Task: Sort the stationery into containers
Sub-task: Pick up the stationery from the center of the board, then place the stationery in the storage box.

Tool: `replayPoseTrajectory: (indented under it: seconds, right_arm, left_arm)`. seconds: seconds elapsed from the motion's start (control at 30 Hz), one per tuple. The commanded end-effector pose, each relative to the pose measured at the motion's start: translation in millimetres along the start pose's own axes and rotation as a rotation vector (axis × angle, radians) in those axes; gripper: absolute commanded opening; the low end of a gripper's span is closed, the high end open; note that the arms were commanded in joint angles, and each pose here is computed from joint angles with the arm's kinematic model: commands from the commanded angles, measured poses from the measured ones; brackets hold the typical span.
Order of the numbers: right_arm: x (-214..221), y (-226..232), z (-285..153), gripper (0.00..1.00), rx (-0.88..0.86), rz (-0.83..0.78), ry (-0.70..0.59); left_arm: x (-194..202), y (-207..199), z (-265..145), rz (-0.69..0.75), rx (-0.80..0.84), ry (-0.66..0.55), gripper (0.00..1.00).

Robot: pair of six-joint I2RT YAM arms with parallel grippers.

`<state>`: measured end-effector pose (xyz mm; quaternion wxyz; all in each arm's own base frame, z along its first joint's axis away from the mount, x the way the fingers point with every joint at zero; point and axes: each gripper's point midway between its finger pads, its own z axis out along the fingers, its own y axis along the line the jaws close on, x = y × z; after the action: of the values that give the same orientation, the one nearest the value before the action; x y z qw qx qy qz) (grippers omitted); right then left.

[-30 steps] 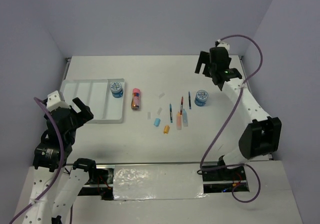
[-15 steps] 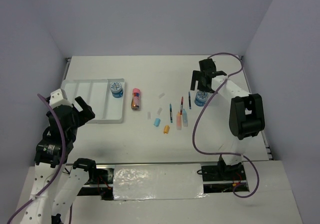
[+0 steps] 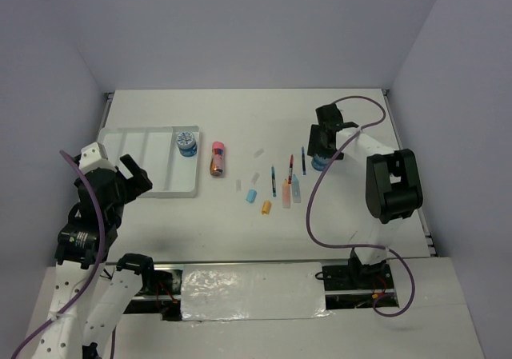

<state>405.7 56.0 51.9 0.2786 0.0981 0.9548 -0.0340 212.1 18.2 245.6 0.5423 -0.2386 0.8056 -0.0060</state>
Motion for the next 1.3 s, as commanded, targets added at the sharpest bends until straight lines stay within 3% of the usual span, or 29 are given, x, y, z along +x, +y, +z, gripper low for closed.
replayPoseTrajectory:
  seconds: [0.0,0.13,0.27,0.33,0.47,0.6,0.67,0.77,1.0,1.27]
  right_arm:
    - [-18,4,-19,0.51,-0.022,0.021,-0.082]
    - [-37,1,-53,0.39,-0.005,0.037,-0.175]
    - [-62,43,-119,0.4,-0.096,-0.013,-0.327]
    - [-66,94,-157,0.4,-0.213,-0.093,-0.389]
    - [-37,220,-203,0.42,-0.67,-0.252,-0.369]
    - [-6,306,-225,0.42,-0.887,-0.295,-0.356]
    - [3,342,-247,0.43,-0.987,-0.326,-0.415]
    - [6,380,-247,0.44,-1.054,-0.333,-0.454]
    - [28,458,-208,0.46,-1.079,-0.42,-0.379]
    - [35,464,-170,0.5,-0.89,-0.453,-0.368]
  left_arm:
    - [-9,-6,1,0.002,0.028,-0.038,0.99]
    - [-8,-7,2,0.005,0.034,-0.032,0.99]
    - [-9,-7,2,0.005,0.032,-0.033,0.99]
    - [-9,-6,1,0.002,0.028,-0.033,0.99]
    - [-11,-2,-1,-0.01,0.009,-0.048,0.99]
    - [-14,4,-2,-0.027,-0.02,-0.064,0.99]
    - [-14,5,-1,-0.029,-0.027,-0.063,0.99]
    - [-14,6,0,-0.03,-0.038,-0.058,0.99]
    - [-13,7,0,-0.029,-0.04,-0.054,0.99]
    - [-13,5,1,-0.024,-0.029,-0.052,0.99]
